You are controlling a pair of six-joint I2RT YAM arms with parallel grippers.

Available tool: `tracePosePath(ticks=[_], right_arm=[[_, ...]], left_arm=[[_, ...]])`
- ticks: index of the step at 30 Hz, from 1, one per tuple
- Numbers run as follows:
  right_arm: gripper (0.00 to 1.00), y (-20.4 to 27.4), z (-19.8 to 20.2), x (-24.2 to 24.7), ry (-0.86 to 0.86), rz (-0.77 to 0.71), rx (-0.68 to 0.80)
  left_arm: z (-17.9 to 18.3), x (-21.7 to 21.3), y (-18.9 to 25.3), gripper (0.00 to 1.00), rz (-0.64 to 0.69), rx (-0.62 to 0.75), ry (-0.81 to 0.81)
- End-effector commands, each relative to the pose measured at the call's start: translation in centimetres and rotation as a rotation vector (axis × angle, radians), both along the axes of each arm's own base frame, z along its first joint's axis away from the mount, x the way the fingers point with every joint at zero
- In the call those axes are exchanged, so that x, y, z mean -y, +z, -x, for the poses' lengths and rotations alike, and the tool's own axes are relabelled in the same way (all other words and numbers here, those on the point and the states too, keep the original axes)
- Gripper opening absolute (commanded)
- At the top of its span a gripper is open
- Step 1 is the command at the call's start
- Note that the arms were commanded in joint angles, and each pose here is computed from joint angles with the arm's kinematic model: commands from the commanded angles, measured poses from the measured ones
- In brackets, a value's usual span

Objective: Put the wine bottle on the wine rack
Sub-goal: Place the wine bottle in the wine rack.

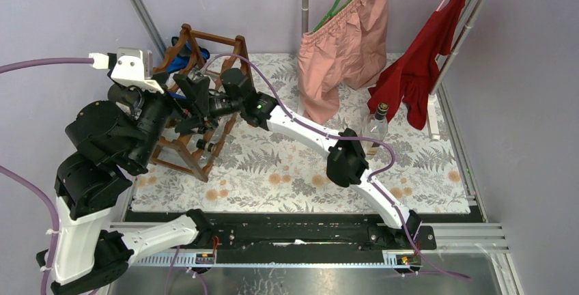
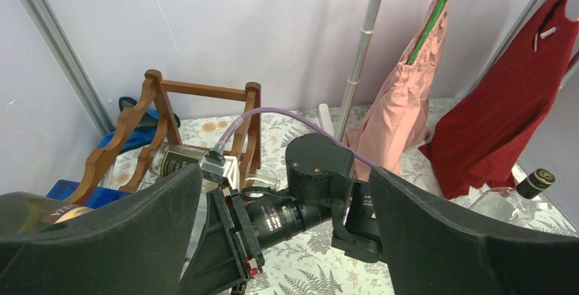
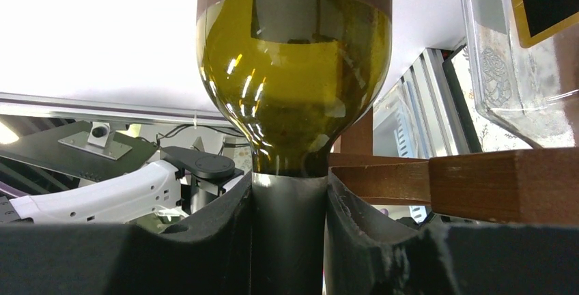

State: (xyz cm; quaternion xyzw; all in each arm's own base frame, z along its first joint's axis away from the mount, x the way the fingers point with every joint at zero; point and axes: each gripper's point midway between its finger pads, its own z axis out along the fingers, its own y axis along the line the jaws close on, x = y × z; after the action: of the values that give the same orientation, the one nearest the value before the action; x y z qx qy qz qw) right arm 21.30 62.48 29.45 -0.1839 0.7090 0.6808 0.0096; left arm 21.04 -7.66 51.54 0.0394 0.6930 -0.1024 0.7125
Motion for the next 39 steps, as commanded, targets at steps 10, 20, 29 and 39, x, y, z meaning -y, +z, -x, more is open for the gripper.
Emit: tracePosePath(ticks=[10, 20, 29, 39], right_arm=[[0.17, 9.3, 1.9, 0.7, 0.017, -0.253, 0.131], [0.19, 7.4, 1.6, 0.2, 0.007, -0.196, 0.079], [0.26, 6.2, 1.5, -0.2, 0.001, -0.164, 0.058], [0.34, 5.9, 1.5, -0.3, 0.000, -0.151, 0.050]], left_arm=[[0.0, -1.4, -0.3, 0.99, 0.039, -0.014, 0.074], [0.2, -2.6, -2.2, 0.99, 0.031, -0.052, 0.134], [0.2, -2.8, -3.4, 0.99, 0.012, -0.087, 0.151], [1.0, -5.3, -6.5, 0.99, 0.028, -0.135, 0.265]])
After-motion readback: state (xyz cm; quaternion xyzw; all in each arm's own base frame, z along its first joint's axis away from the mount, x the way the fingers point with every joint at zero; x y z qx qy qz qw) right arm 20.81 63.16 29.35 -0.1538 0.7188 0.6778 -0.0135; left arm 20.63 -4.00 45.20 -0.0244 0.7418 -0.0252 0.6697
